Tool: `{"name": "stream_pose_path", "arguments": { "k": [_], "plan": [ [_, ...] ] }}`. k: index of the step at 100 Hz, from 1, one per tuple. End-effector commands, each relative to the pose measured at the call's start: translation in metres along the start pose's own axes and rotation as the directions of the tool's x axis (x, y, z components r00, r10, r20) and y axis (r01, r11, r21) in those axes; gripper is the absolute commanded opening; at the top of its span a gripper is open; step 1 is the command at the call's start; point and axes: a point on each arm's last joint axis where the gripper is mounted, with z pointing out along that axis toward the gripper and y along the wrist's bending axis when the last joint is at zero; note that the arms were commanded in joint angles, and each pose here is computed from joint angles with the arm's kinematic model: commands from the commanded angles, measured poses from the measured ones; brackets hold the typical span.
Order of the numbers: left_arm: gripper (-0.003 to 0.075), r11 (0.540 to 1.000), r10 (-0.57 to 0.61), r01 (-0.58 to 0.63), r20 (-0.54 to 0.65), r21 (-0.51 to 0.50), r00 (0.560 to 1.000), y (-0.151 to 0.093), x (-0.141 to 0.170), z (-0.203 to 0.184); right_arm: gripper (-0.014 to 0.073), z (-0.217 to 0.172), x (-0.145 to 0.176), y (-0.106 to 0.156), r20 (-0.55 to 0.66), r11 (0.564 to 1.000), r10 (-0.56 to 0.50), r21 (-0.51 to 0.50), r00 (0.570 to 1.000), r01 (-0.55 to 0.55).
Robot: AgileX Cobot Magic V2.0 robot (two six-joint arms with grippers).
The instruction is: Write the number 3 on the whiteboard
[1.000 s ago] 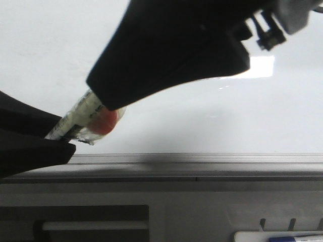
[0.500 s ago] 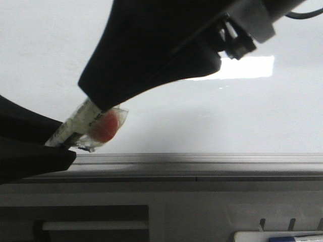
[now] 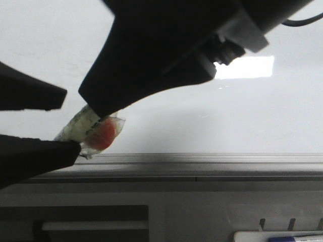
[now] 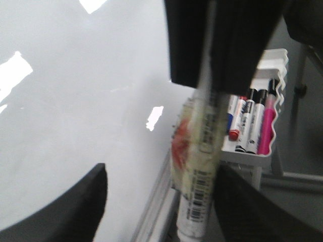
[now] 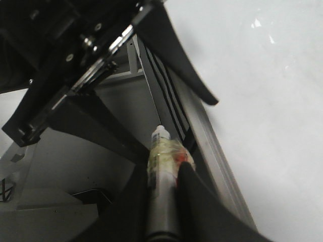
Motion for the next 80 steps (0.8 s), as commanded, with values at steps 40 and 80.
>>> {"name": "stream_pose_path", "arguments": {
  "k": [40,80],
  "plan": [
    [0.0543,0.949,-0.154,0.229,0.318,-0.215,0.935,0.023,-0.046,-0.049,-0.0061,-0.039,-0.045,-0.051,0.18,0.973,-0.017,0.231,0.984,-0.026],
    [-0.002,0.915,-0.226,0.328,0.376,-0.235,0.899,0.027,-0.049,-0.057,-0.0061,-0.05,-0.059,-0.062,0.238,0.951,-0.059,0.308,0.969,-0.017]
  ]
}}
